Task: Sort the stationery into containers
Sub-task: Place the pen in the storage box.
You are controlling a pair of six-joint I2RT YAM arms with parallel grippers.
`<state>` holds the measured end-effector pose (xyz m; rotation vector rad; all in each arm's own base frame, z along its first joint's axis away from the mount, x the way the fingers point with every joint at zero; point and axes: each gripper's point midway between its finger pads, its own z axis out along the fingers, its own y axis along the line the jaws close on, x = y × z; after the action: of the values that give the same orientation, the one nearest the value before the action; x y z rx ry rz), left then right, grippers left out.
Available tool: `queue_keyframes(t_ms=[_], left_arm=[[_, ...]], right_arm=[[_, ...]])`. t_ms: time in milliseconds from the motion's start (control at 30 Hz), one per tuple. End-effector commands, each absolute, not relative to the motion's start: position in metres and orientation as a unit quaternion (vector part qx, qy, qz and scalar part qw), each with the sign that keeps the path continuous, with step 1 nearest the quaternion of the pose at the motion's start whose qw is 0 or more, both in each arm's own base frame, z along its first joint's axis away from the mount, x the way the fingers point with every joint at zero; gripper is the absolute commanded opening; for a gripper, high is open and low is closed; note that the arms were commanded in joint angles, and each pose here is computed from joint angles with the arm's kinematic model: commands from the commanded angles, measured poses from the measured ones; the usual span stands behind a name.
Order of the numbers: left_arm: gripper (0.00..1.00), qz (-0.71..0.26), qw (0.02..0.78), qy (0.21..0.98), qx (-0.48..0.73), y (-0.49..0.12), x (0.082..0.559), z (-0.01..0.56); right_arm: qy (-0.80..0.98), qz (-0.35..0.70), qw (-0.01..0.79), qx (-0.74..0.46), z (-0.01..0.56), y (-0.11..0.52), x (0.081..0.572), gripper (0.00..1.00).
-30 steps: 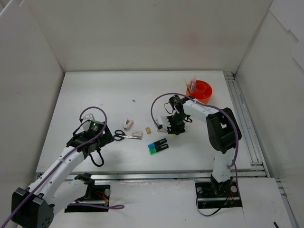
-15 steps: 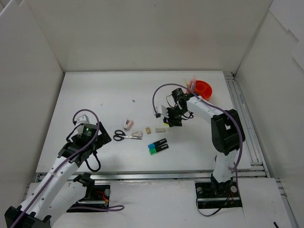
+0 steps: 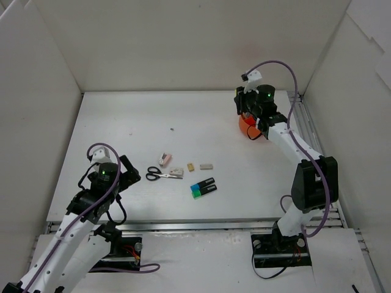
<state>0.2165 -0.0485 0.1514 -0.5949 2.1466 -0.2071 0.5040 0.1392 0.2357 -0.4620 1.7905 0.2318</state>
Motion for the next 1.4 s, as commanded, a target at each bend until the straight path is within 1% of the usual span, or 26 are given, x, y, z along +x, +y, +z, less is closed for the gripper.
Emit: queue_keyframes(t_ms=[0, 33, 67, 100, 167, 267, 400, 633, 900, 1000, 1100, 1167, 1200, 1233, 1300, 1367], left_arm=[[1.00, -0.093, 0.472, 0.844, -0.236, -0.047, 0.226, 0.166], [1.00, -0.098, 0.477, 0.841, -0.234, -0.048, 0.227, 0.168], [0.99, -0.104, 0.483, 0.838, -0.232, -0.050, 0.229, 0.171], [0.99, -0.106, 0.481, 0.840, -0.228, -0.052, 0.229, 0.169], [0.99, -0.110, 0.483, 0.840, -0.221, -0.054, 0.232, 0.170], [1.00, -0.111, 0.474, 0.848, -0.211, -0.059, 0.236, 0.166], [1.00, -0.122, 0.468, 0.854, -0.190, -0.069, 0.244, 0.163], [0.99, -0.136, 0.460, 0.861, -0.167, -0.084, 0.259, 0.159], [0.99, -0.138, 0.455, 0.866, -0.154, -0.090, 0.266, 0.161], [1.00, -0.136, 0.455, 0.867, -0.153, -0.090, 0.266, 0.161], [0.99, -0.135, 0.453, 0.867, -0.154, -0.090, 0.265, 0.160], [1.00, -0.137, 0.456, 0.866, -0.155, -0.089, 0.265, 0.162], [0.99, -0.137, 0.456, 0.866, -0.156, -0.089, 0.264, 0.161], [0.99, -0.136, 0.456, 0.866, -0.156, -0.088, 0.264, 0.161], [1.00, -0.136, 0.457, 0.865, -0.158, -0.087, 0.263, 0.161], [0.99, -0.136, 0.459, 0.864, -0.158, -0.087, 0.262, 0.163]], right_arm=[[0.721, 0.059, 0.689, 0.050, 0.298, 0.086, 0.522, 0.00], [0.715, 0.055, 0.693, 0.079, 0.300, 0.083, 0.519, 0.00], [0.712, 0.020, 0.693, 0.113, 0.293, 0.073, 0.515, 0.00], [0.697, 0.002, 0.707, 0.124, 0.301, 0.067, 0.512, 0.00], [0.689, -0.037, 0.705, 0.166, 0.293, 0.055, 0.506, 0.00], [0.670, -0.064, 0.710, 0.207, 0.286, 0.039, 0.507, 0.00], [0.673, -0.098, 0.711, 0.181, 0.267, 0.039, 0.524, 0.00], [0.677, -0.149, 0.701, 0.166, 0.237, 0.031, 0.532, 0.00], [0.671, -0.157, 0.702, 0.180, 0.209, 0.028, 0.533, 0.00], [0.665, -0.169, 0.702, 0.191, 0.200, 0.021, 0.531, 0.02], [0.660, -0.173, 0.704, 0.199, 0.192, 0.019, 0.524, 0.06], [0.653, -0.172, 0.710, 0.202, 0.194, 0.019, 0.521, 0.11], [0.652, -0.172, 0.711, 0.201, 0.194, 0.020, 0.520, 0.15], [0.652, -0.172, 0.711, 0.200, 0.192, 0.022, 0.517, 0.21], [0.653, -0.173, 0.711, 0.196, 0.192, 0.024, 0.514, 0.24], [0.648, -0.168, 0.715, 0.198, 0.198, 0.026, 0.511, 0.35]])
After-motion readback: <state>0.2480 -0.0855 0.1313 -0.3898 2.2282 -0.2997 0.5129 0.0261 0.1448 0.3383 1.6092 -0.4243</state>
